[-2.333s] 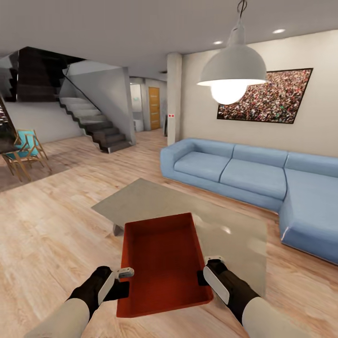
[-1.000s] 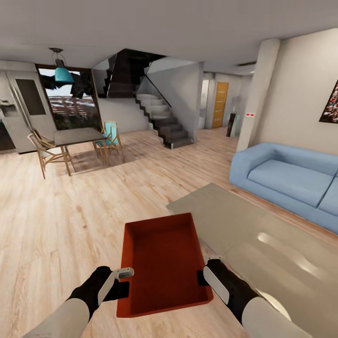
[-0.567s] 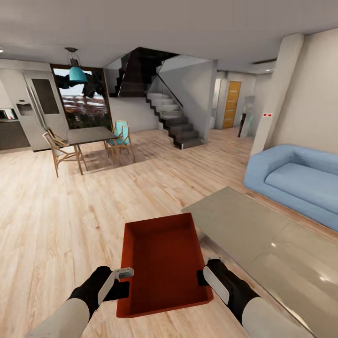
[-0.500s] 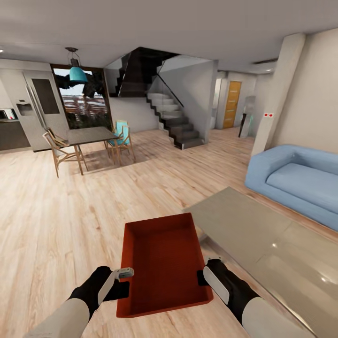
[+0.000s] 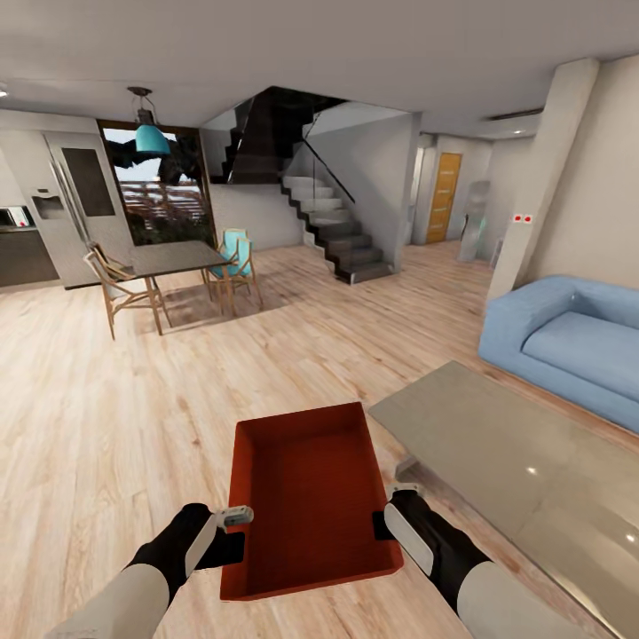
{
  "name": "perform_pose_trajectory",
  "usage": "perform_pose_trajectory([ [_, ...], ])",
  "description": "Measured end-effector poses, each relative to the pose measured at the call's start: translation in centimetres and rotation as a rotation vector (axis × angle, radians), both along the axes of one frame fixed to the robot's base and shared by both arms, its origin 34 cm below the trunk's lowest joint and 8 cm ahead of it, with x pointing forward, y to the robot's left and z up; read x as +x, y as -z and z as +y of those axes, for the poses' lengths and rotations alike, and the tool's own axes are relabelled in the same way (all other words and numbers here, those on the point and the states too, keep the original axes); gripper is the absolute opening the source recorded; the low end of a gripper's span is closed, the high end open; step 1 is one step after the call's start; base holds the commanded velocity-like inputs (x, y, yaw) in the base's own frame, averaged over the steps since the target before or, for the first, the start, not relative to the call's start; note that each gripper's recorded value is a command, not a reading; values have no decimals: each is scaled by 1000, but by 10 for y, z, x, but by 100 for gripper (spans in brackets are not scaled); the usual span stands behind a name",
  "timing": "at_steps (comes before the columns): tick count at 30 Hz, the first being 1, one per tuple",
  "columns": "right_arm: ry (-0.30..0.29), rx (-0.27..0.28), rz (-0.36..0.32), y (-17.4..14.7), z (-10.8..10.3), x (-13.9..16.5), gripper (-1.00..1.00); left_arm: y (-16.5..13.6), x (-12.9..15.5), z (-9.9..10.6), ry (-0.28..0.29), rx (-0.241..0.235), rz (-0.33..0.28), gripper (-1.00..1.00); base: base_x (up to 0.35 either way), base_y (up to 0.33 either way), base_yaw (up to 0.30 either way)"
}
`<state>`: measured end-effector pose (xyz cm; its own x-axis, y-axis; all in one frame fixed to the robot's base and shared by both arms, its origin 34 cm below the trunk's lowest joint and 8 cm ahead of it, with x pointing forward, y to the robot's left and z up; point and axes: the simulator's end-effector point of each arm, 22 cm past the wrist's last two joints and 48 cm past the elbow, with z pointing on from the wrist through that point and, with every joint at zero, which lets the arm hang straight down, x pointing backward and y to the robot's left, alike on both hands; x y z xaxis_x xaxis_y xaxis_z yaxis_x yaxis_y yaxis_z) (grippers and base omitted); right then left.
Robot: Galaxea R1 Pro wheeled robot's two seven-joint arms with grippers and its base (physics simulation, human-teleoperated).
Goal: Move the two storage containers from the living room to the garage. In the garage, place one container on the floor and stack the other container on top of it (either order is fine).
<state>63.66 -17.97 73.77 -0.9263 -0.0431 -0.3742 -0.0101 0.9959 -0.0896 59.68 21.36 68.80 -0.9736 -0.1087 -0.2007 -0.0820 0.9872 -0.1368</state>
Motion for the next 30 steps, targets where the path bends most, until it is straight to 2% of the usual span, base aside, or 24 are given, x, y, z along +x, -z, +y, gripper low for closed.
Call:
perform_pose_trajectory([
  [30,0,0,0,0,0,0,-100,0,0,0,0,0,0,-100,250,274,0],
])
